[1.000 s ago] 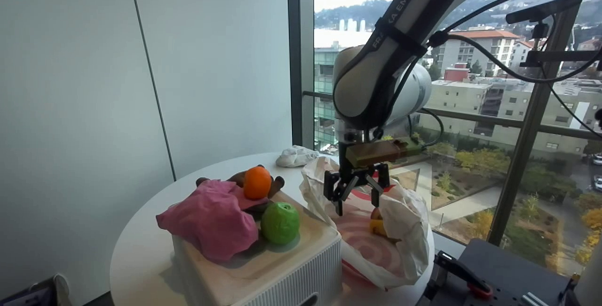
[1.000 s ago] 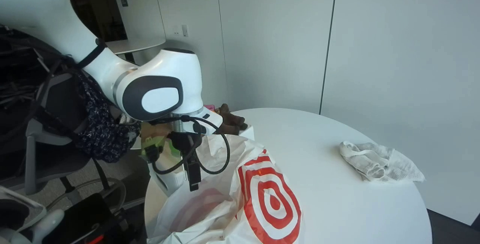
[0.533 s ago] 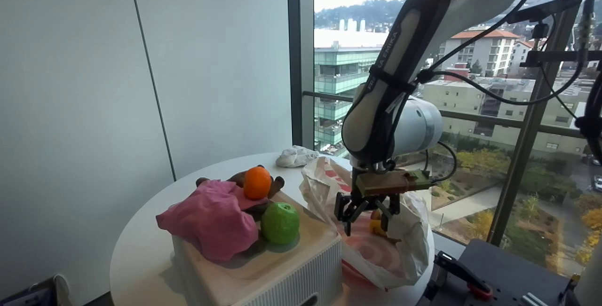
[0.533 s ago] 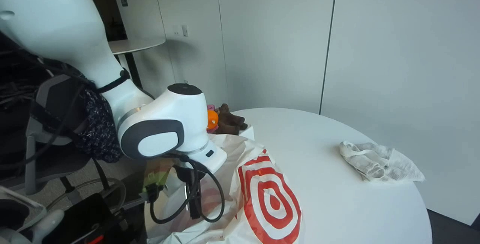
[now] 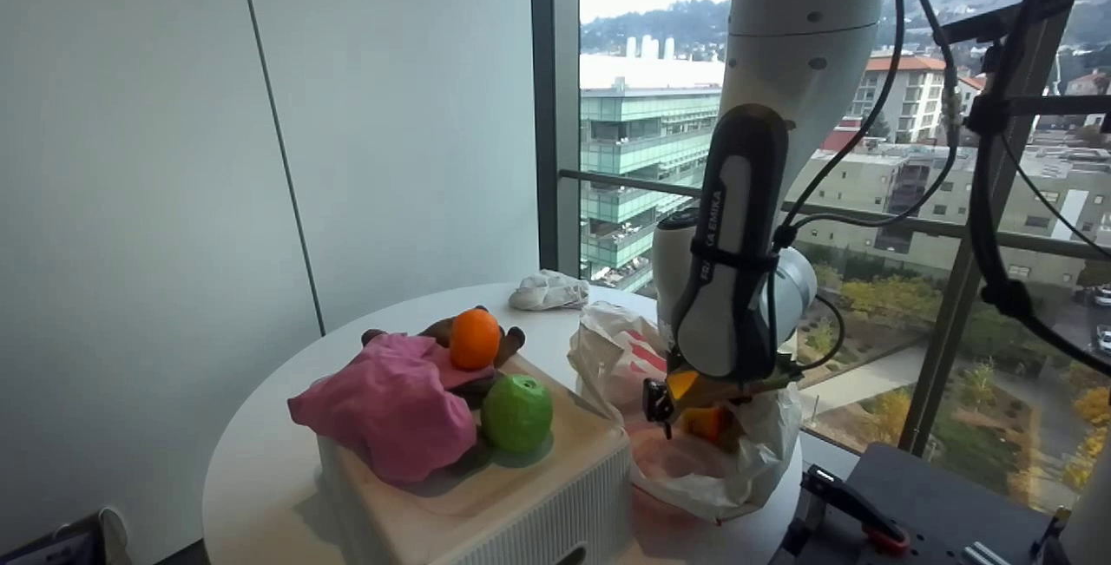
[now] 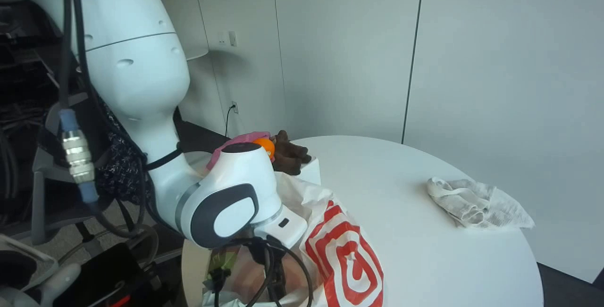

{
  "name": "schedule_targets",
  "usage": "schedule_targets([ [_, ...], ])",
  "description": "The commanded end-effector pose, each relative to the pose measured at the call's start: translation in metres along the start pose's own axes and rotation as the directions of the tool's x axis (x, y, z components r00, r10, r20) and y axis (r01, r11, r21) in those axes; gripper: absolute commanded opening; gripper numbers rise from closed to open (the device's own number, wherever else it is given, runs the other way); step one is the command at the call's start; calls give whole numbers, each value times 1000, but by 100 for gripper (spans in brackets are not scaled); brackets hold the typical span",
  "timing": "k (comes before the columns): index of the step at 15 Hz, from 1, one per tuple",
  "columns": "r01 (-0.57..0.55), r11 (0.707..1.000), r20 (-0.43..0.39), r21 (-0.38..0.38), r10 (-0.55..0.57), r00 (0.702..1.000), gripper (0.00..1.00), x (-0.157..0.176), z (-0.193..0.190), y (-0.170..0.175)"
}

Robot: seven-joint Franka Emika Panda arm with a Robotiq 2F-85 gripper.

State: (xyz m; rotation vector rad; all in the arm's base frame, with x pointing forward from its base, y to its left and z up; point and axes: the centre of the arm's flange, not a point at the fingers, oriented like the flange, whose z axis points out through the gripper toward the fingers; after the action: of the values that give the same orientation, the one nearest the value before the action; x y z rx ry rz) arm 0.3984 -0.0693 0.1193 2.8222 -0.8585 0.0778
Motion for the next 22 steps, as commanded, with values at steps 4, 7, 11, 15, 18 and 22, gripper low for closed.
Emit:
schedule_targets([
  [4,-133,990,-91,-56,128,988,100,1,23,-14],
  [7,-159,984,-114,-76,150,982,100,-1,26,-21],
  [11,-192,974,-171,-122,170,970,100,0,26,-21],
  [15,-226,965,-206,-130,196,959,100,4,28,-20],
  [18,-245,960,-226,-132,212,951,100,9,33,-20],
  [22,-262,955,-253,-140,221,942,75,17,35,-18],
])
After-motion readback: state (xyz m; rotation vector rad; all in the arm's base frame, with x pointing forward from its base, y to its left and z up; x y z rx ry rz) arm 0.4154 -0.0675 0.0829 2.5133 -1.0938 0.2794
